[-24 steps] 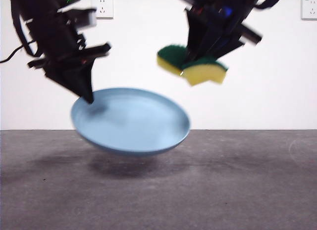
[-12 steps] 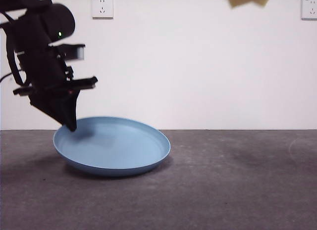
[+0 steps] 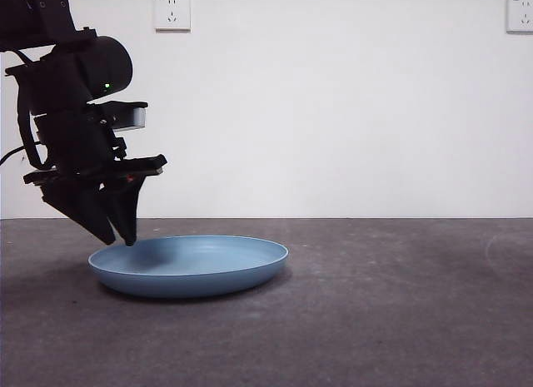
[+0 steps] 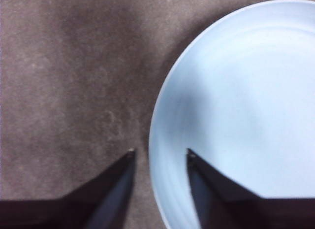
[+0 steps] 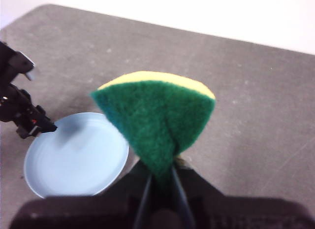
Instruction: Pick up the plate,pick up the cloth,clean the plate with the cloth
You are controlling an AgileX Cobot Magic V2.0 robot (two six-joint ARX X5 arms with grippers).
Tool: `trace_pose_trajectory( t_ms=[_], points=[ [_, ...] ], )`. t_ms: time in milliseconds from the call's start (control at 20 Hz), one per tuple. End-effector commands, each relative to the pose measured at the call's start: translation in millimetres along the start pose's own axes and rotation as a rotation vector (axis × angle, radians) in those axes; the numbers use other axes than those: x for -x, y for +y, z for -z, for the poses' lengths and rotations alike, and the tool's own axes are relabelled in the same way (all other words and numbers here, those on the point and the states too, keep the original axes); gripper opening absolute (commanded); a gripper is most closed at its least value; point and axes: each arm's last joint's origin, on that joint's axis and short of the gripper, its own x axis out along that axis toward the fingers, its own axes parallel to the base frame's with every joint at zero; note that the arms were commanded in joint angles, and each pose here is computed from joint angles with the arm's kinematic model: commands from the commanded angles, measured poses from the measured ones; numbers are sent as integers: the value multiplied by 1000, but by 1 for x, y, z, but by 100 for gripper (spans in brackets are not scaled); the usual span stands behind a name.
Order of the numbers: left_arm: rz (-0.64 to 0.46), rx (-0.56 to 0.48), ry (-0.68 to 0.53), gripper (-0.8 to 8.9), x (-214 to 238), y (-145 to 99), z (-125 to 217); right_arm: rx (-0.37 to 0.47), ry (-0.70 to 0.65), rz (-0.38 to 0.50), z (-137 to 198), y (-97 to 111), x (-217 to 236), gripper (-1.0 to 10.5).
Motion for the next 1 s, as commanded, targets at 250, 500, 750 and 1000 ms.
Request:
trace_pose_trajectory(
  t_ms=[250, 500, 750, 1000],
  points=[
    [136, -10, -14, 413, 8, -9, -1, -3, 118, 28, 7, 5, -39, -8],
    [214, -33, -111, 410, 40, -21, -7, 10, 229, 49, 17, 10, -86, -3],
    [250, -49, -227, 409, 99, -31, -4, 21, 403, 89, 45, 10, -153, -3],
    [346, -86, -324, 409, 170, -37, 19, -47, 615, -19, 84, -2, -205, 1]
  ],
)
